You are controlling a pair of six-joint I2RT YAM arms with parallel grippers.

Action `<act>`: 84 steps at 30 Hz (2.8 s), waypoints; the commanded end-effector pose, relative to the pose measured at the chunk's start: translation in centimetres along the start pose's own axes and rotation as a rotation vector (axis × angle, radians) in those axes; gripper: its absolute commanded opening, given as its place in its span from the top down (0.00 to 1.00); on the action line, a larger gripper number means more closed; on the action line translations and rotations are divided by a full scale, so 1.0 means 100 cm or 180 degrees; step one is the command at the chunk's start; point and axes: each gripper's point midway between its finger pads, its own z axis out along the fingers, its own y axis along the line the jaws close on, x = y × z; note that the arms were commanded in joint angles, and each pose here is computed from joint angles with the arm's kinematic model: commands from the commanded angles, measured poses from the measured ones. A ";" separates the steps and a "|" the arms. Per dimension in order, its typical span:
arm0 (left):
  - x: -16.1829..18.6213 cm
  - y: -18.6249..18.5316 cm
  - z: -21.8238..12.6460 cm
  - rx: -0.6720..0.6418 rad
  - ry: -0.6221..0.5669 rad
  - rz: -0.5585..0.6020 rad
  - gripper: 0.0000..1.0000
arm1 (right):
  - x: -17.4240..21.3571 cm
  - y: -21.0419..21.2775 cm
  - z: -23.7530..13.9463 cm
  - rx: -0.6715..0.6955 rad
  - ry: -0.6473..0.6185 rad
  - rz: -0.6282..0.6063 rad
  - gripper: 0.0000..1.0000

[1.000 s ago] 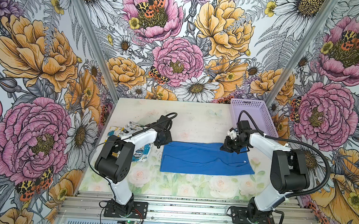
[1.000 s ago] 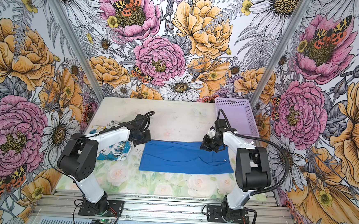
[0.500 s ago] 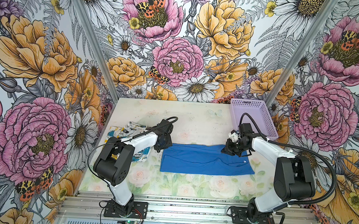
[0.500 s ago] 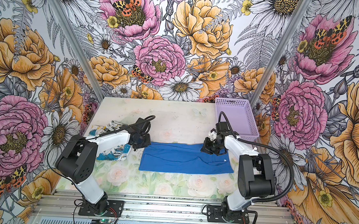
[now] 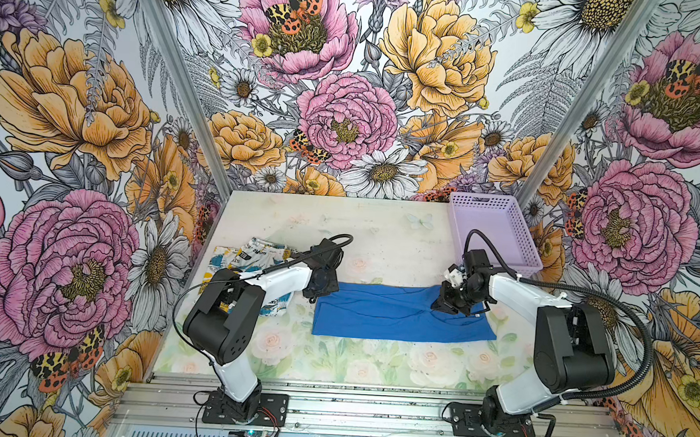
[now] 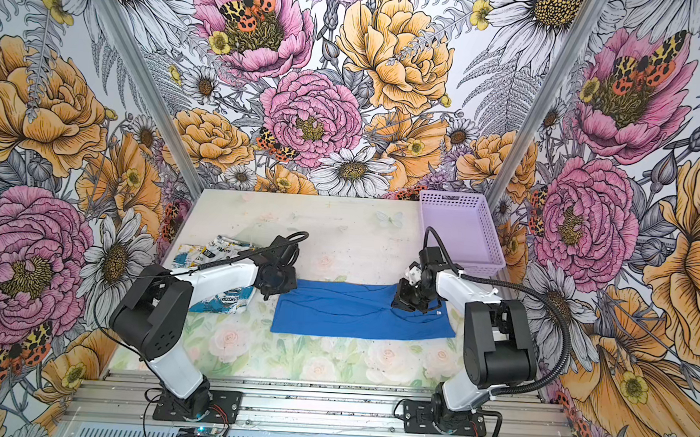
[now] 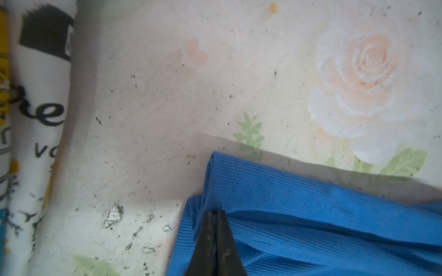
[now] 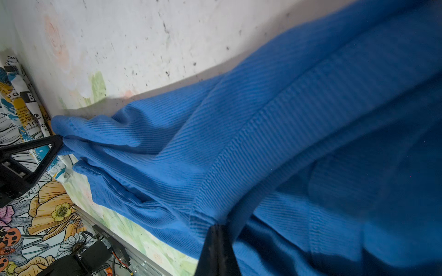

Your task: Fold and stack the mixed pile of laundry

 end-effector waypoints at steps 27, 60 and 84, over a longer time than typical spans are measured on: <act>0.026 0.012 -0.008 -0.0367 -0.0087 0.0053 1.00 | -0.017 0.003 -0.003 0.0119 -0.0128 -0.0165 1.00; 0.005 -0.076 -0.001 0.0104 0.0027 0.0451 0.70 | -0.006 0.077 -0.002 0.0093 -0.0059 -0.0646 0.71; 0.061 -0.027 -0.004 -0.0394 0.0109 0.0531 0.72 | 0.027 0.040 0.052 0.0325 0.0412 -0.0528 0.72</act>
